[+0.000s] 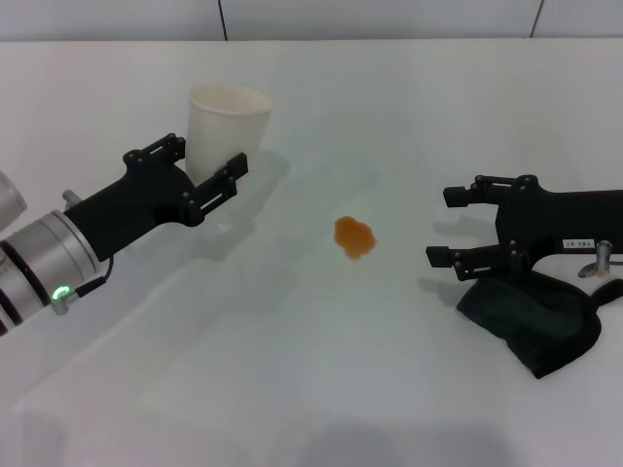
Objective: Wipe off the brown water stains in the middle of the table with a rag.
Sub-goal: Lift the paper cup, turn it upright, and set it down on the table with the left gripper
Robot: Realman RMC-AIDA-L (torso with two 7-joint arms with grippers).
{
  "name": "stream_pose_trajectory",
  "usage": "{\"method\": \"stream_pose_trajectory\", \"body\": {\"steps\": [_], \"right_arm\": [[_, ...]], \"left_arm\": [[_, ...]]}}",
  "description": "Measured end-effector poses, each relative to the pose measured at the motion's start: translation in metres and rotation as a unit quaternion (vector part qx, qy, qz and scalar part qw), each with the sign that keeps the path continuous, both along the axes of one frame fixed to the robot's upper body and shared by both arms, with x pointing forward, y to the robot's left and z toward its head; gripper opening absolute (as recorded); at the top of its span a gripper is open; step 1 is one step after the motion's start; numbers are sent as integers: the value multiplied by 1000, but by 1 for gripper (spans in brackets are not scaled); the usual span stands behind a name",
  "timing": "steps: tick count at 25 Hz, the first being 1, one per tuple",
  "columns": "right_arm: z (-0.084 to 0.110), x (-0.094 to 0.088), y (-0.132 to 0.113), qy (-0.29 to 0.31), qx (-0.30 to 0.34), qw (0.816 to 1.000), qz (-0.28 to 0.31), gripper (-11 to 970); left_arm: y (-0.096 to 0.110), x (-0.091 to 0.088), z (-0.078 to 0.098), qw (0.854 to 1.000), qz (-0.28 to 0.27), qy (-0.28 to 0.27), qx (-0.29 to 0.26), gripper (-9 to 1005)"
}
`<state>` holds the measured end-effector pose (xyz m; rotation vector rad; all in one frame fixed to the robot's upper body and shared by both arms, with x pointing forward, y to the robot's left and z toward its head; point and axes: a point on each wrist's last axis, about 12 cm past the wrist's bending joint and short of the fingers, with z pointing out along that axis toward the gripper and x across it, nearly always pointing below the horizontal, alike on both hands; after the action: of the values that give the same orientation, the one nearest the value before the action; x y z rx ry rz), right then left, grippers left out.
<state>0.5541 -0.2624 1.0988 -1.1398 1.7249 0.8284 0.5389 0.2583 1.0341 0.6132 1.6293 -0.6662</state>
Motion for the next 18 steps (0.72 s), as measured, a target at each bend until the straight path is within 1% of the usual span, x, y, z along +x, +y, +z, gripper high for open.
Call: {"method": "stream_pose_trajectory", "body": {"steps": [8, 10, 14, 18], "right_arm": [[1, 1, 1, 2, 0, 1000, 0, 869], [1, 1, 1, 1, 0, 1000, 0, 869], [1, 1, 1, 1, 0, 1000, -1, 869], [1, 2, 1, 1, 2, 1000, -2, 869]], "left_arm": [[5, -2, -3, 998, 13, 46, -29, 624], [6, -2, -5, 998, 18, 59, -25, 626], [7, 0, -13, 997, 19, 79, 13, 629], [4, 3, -14, 997, 17, 65, 34, 632]]}}
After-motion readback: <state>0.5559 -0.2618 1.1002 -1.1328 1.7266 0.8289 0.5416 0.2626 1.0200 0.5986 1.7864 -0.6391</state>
